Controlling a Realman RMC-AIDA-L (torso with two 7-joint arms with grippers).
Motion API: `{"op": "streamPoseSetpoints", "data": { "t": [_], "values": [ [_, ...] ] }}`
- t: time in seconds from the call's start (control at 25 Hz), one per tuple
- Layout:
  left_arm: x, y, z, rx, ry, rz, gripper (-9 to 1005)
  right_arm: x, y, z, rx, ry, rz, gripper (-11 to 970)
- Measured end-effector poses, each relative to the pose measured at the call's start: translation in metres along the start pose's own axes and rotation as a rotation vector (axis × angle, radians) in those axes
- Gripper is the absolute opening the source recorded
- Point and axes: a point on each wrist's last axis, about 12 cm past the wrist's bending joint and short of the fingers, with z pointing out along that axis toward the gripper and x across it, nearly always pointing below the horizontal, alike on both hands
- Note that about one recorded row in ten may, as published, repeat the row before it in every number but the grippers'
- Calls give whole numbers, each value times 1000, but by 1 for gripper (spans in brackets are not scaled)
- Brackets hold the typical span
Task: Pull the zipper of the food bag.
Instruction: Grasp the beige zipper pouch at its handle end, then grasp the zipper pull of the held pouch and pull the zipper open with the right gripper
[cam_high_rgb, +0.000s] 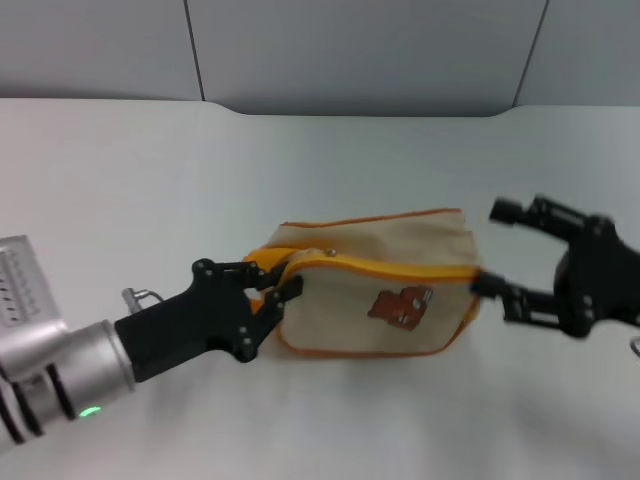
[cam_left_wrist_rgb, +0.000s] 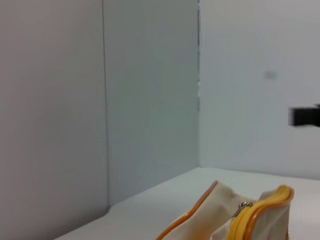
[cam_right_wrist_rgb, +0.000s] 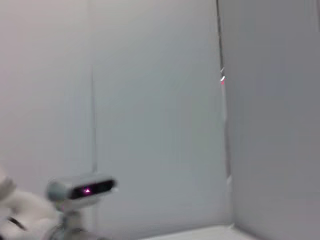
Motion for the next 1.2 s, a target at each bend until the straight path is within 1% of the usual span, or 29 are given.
{"op": "streamPoseSetpoints", "data": {
  "t": [0.04,0.12,0.16,0.24,0.28,0.32,0.36,0.44,0.48,0.56,0.6,0.76,0.92,1.08,1.2],
  "values": [
    [-3,3,-4,23,4,-9,160,-1,-2,3,12,0,-36,830],
    [-11,11,-11,86,29,-21,124,-1,-14,20,57,31,-191,821],
    [-11,11,-11,86,29,-21,123,-1,-14,20,57,31,-191,817],
    [-13,14,-11,102,38,-19,121,0,-19,29,68,44,-262,808],
    [-17,18,-10,118,46,-13,120,1,-20,33,67,45,-293,803],
    [-17,18,-10,118,46,-13,119,1,-20,33,67,45,-293,798],
    [-21,21,-7,127,45,0,118,2,-22,42,64,47,-366,794],
    [-23,23,-6,131,43,5,117,3,-22,47,57,46,-435,785],
    [-25,24,-4,134,40,10,117,3,-22,47,57,46,-435,780],
    [-30,27,2,144,31,23,116,6,-19,54,37,41,-517,771],
    [-30,27,2,144,31,23,115,6,-19,54,37,41,-517,767],
    [-35,29,9,159,23,30,114,6,-19,58,22,48,-599,748],
    [-37,29,11,168,17,30,112,10,-19,62,9,74,-620,730],
    [-38,28,11,173,8,27,110,18,-15,70,-33,116,-647,506],
    [-38,29,12,170,5,28,109,20,-13,73,-49,113,-661,457]
  ]
}}
